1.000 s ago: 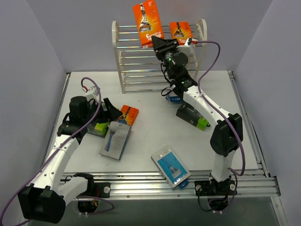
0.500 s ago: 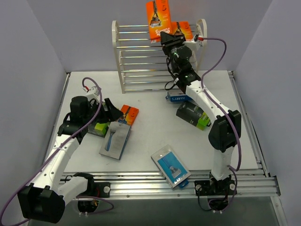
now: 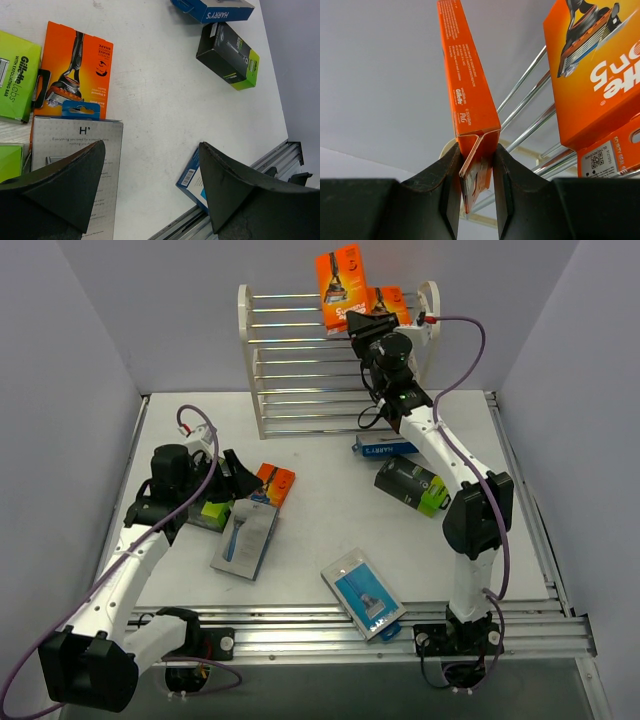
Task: Place and organize the shaving razors onto the shelf
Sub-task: Place the shaving razor onto shelf
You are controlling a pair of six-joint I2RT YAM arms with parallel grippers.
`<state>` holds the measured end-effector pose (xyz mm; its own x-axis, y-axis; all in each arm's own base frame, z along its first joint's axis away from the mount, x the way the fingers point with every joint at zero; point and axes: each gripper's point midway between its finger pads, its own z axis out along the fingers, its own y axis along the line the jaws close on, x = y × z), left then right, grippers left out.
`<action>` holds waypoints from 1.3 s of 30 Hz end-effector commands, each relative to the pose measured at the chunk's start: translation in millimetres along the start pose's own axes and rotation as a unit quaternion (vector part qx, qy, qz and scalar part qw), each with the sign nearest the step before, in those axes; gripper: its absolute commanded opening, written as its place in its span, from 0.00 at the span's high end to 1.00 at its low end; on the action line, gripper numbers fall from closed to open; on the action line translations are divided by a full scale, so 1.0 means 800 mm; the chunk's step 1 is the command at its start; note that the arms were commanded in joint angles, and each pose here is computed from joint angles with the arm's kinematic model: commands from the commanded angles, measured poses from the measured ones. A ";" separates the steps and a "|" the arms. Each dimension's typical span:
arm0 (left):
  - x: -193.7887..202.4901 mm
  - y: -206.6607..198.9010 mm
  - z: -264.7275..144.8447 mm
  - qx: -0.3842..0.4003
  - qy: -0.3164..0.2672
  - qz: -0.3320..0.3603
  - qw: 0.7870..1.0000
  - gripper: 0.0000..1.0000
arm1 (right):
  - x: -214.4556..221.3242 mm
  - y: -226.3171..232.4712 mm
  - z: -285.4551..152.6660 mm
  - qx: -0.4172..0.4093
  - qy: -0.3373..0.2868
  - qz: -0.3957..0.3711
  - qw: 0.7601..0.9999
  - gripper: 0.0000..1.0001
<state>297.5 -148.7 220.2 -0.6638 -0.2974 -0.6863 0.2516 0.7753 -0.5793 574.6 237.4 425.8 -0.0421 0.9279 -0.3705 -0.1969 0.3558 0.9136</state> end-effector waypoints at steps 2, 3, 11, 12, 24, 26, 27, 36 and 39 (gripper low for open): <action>-0.006 -0.009 0.002 0.018 -0.007 0.015 1.000 0.16 | -0.015 0.031 0.008 -0.038 -0.007 0.025 0.999 0.93; -0.006 -0.009 0.002 0.018 -0.007 0.015 1.000 0.16 | -0.013 0.029 0.010 -0.037 -0.006 0.024 0.999 0.93; -0.005 -0.009 0.003 0.017 -0.005 0.016 1.000 0.16 | -0.008 0.025 0.018 -0.033 -0.003 0.023 0.999 0.90; -0.005 -0.010 0.003 0.019 -0.005 0.015 1.000 0.16 | -0.007 0.023 0.019 -0.031 -0.003 0.022 0.999 0.90; -0.003 -0.009 0.005 0.019 -0.001 0.014 1.000 0.16 | -0.015 0.026 0.022 -0.032 -0.013 0.028 0.999 0.75; -0.003 -0.010 0.005 0.019 -0.001 0.015 1.000 0.16 | -0.013 0.025 0.021 -0.030 -0.010 0.029 0.999 0.70; -0.003 -0.010 0.005 0.019 -0.001 0.014 1.000 0.16 | -0.014 0.024 0.021 -0.029 -0.010 0.029 0.999 0.63; -0.001 -0.010 0.007 0.021 0.003 0.013 1.000 0.16 | -0.010 0.020 0.020 -0.031 -0.007 0.032 0.999 0.45; 0.000 -0.010 0.007 0.021 0.005 0.013 1.000 0.16 | -0.009 0.020 0.020 -0.032 -0.005 0.034 0.999 0.44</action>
<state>297.2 -152.8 215.1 -0.6812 -0.2870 -0.6735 0.2531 0.7709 -0.5845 593.5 245.3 411.0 -0.0813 0.9352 -0.3446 -0.1789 0.3265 0.9281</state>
